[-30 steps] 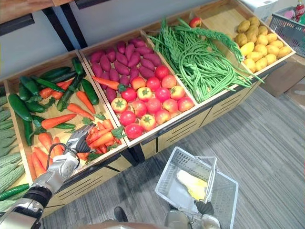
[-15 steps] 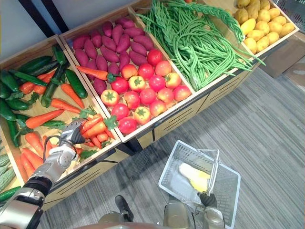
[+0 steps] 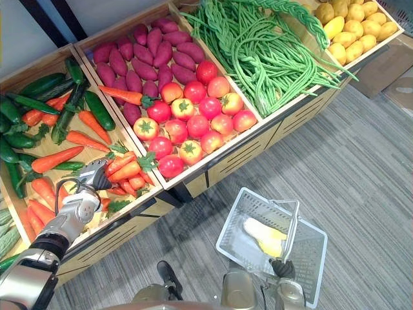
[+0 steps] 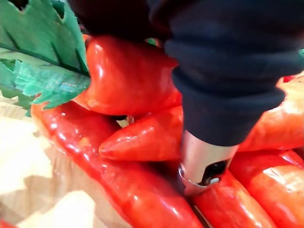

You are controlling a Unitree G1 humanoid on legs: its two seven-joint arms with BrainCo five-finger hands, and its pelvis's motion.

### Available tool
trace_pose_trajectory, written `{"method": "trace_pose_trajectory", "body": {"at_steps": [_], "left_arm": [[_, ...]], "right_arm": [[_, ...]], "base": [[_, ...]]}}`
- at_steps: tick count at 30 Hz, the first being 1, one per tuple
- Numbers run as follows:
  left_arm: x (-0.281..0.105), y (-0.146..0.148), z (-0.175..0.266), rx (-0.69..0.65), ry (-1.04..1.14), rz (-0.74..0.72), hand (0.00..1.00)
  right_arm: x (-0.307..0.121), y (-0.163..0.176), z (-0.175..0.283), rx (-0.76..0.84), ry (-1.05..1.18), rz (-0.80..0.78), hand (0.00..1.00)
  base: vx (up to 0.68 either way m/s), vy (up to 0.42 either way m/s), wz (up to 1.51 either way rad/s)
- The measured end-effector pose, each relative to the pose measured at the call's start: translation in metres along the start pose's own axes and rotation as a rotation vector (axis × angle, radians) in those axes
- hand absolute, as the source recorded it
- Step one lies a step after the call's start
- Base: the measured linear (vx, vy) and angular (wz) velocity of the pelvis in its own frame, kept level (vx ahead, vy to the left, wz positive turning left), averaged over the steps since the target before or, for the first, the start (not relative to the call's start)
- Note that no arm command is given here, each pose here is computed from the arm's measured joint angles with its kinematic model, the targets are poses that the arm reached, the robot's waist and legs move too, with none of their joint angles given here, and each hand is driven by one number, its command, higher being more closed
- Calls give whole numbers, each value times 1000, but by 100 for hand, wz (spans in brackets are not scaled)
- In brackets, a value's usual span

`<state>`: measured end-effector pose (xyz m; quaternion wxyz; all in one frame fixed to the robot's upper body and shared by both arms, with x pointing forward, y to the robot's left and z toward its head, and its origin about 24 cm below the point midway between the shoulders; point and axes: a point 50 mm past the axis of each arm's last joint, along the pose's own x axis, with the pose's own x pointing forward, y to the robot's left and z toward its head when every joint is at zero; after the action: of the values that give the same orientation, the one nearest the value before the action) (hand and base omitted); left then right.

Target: Pick vegetable in the basket

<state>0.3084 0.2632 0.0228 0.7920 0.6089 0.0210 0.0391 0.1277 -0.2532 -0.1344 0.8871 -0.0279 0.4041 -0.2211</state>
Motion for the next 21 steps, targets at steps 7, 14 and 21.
{"method": "trace_pose_trajectory", "body": {"at_steps": [7,14,21], "left_arm": [[-2,1,14,7,-65,9,100],[-10,17,34,5,-217,79,100],[-20,23,52,-29,-322,120,100]], "right_arm": [[-2,-6,-8,12,24,-21,100],[-3,-16,-11,42,42,-66,100],[-2,-34,-11,38,53,-115,100]], "base": [[-15,-26,21],[-30,-27,11],[-50,-24,4]]}}
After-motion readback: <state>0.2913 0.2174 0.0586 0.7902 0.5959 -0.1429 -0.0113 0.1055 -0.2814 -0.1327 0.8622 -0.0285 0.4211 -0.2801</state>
